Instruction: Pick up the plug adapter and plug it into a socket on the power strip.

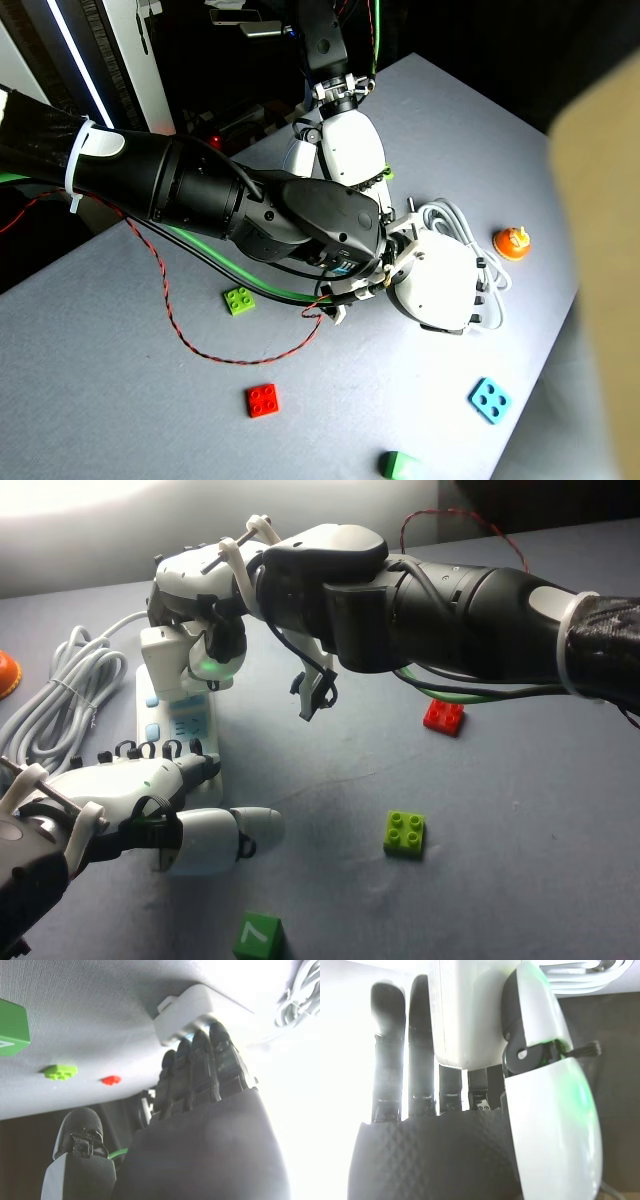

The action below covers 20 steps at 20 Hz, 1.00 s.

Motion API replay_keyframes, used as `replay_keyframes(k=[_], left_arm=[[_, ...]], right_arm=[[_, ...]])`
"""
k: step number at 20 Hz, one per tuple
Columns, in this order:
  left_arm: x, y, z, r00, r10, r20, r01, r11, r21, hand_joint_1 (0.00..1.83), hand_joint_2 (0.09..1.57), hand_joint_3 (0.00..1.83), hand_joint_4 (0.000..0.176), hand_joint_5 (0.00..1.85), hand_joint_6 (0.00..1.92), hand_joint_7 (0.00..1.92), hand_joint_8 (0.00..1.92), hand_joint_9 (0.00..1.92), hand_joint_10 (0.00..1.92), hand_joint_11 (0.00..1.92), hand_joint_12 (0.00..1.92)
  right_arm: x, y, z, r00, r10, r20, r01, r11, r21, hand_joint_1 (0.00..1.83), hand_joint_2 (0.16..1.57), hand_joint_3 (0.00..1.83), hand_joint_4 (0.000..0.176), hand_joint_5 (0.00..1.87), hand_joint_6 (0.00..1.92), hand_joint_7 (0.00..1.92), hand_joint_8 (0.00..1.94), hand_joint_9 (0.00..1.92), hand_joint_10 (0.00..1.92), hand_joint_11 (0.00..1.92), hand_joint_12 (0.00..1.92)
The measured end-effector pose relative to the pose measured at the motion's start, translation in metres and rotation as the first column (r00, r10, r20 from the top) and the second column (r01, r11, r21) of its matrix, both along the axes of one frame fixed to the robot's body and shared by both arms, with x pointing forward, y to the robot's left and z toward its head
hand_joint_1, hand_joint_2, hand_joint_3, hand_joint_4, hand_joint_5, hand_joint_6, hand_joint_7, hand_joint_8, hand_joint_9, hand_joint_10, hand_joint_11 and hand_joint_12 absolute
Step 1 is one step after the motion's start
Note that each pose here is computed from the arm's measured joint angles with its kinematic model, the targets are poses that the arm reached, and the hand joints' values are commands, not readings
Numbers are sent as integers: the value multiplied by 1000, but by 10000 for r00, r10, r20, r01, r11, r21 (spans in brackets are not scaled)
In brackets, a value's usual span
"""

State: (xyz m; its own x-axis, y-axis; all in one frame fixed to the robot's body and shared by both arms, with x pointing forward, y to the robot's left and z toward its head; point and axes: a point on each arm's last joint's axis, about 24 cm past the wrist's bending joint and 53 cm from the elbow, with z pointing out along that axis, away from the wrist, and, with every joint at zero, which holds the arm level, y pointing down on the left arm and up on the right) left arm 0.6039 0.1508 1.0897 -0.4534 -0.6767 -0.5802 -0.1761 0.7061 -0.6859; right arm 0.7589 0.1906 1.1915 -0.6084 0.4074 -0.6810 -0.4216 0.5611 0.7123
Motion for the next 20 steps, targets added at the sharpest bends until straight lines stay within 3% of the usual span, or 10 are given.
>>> replay_keyframes(k=[7,20], left_arm=[[0,1,0,10000,39,-27,-39,10000,-29,0,1160,2,0,87,1,92,3,67,2,0,175],[0,1,0,10000,23,-6,-23,10000,-7,0,1151,1,0,86,2,103,1,82,2,0,217]], right_arm=[[0,-3,-10,9999,-40,-155,39,10000,-56,1223,1186,0,0,785,1128,922,1288,825,1231,741,1575],[2,-6,-1,10000,48,23,-48,10000,-18,1219,1195,0,0,775,1132,899,1334,784,1270,717,1608]])
